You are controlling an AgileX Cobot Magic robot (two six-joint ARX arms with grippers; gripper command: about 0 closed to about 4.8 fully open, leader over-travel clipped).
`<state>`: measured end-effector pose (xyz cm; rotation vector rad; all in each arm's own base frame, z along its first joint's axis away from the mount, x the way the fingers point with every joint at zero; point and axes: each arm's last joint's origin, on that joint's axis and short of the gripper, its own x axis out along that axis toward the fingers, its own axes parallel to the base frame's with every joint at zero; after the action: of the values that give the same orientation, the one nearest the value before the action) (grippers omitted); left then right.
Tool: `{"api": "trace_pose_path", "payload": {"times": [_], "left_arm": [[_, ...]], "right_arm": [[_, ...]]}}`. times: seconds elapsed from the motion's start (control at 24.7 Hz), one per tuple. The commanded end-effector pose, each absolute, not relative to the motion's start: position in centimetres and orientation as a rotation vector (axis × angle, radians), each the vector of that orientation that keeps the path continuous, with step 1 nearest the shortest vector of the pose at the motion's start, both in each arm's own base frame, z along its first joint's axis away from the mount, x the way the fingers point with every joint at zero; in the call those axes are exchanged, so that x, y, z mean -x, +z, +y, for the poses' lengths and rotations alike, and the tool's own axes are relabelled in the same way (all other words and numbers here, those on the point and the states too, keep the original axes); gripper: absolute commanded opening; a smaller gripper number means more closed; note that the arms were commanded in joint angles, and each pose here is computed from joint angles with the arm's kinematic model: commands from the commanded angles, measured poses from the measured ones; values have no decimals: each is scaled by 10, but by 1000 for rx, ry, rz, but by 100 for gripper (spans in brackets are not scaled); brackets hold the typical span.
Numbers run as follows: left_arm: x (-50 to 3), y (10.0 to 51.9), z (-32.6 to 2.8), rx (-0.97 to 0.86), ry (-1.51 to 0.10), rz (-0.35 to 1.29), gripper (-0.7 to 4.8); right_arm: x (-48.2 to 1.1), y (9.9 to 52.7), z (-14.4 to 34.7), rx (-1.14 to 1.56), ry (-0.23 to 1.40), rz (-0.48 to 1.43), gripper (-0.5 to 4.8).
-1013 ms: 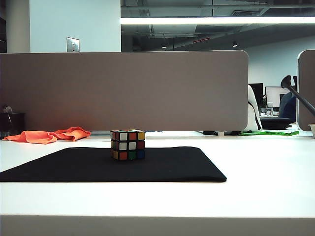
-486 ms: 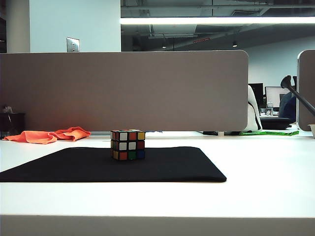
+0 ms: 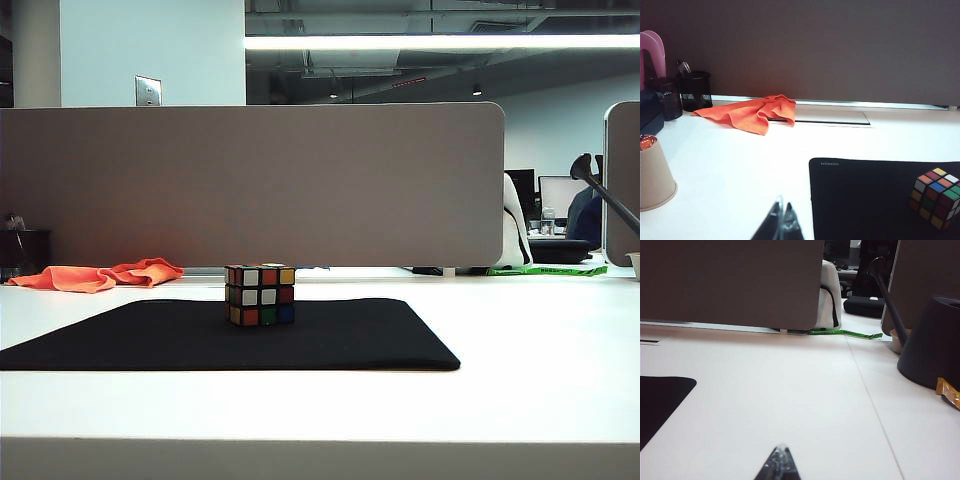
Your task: Pick up the cube on the right side of the mouse pad, then place it in the center of the mouse pad.
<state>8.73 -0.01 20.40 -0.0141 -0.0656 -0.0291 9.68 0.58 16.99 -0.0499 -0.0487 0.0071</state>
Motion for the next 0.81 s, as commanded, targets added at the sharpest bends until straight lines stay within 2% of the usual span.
{"api": "trace_pose_path", "payload": {"times": [0.04,0.57,0.81], "left_arm": [[-87,207,0,13,-26,-82,-6],[-87,205,0,13,-27,-70,-6],[-87,205,0,13,-27,-61,-5]], "right_arm": [[-97,171,6,51,2,-66,-1],[-97,171,6,-2,4,-64,-1],[-97,170,4,-6,-59,-56,-1]]}}
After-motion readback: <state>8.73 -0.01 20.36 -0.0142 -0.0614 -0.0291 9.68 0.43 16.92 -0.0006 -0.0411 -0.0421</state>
